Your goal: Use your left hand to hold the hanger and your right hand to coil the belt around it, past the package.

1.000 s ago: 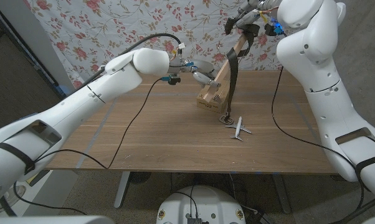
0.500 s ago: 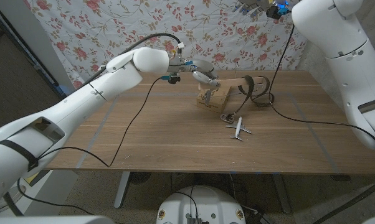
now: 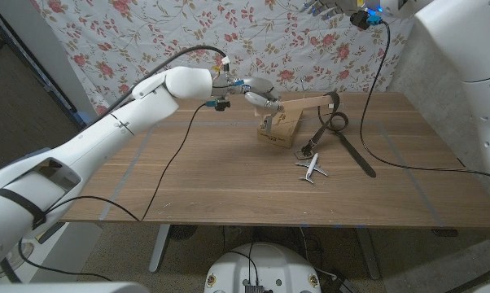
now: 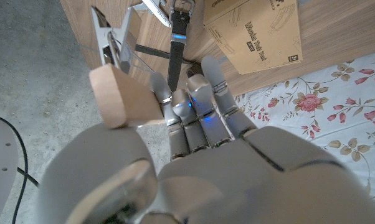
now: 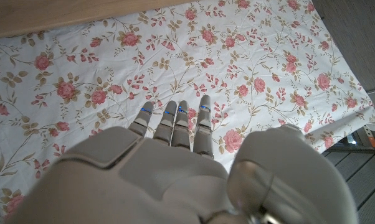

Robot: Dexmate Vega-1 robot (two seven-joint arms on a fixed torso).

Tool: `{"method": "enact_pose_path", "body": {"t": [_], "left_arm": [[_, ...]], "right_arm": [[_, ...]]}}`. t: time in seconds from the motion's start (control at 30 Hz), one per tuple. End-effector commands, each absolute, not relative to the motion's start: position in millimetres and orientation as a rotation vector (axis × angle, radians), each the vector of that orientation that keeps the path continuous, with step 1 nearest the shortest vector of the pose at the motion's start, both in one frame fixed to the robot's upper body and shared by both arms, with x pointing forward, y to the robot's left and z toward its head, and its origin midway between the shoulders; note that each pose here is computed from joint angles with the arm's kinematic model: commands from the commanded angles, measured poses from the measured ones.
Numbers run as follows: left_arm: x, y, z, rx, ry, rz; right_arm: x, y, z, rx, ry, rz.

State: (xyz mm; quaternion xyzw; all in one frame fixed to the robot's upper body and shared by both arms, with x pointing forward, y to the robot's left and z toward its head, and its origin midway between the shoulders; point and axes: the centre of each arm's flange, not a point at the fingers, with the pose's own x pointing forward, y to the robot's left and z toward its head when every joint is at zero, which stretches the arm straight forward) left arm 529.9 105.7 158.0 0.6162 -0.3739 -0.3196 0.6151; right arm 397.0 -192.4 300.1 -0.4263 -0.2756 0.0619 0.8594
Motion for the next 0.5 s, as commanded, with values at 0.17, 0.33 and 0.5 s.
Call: {"method": "enact_pose_path", "body": {"t": [0.17,0.33,0.5], "left_arm": [[552.0,169.7,145.3,1.106,-0.928,-0.685],[561.5,186.2,138.4,1.039,-0.903,-0.683],[574.6,206.5,131.3,0.935,-0.85,-0.705]], "right_arm": [[370.7,-184.2,286.0,-0.852,-0.754,0.038],[366.4,-177.6,279.8,-0.885,-0.773,-0.01],[361.9,-170.3,267.7,-0.909,-0.826,-0.076]]}}
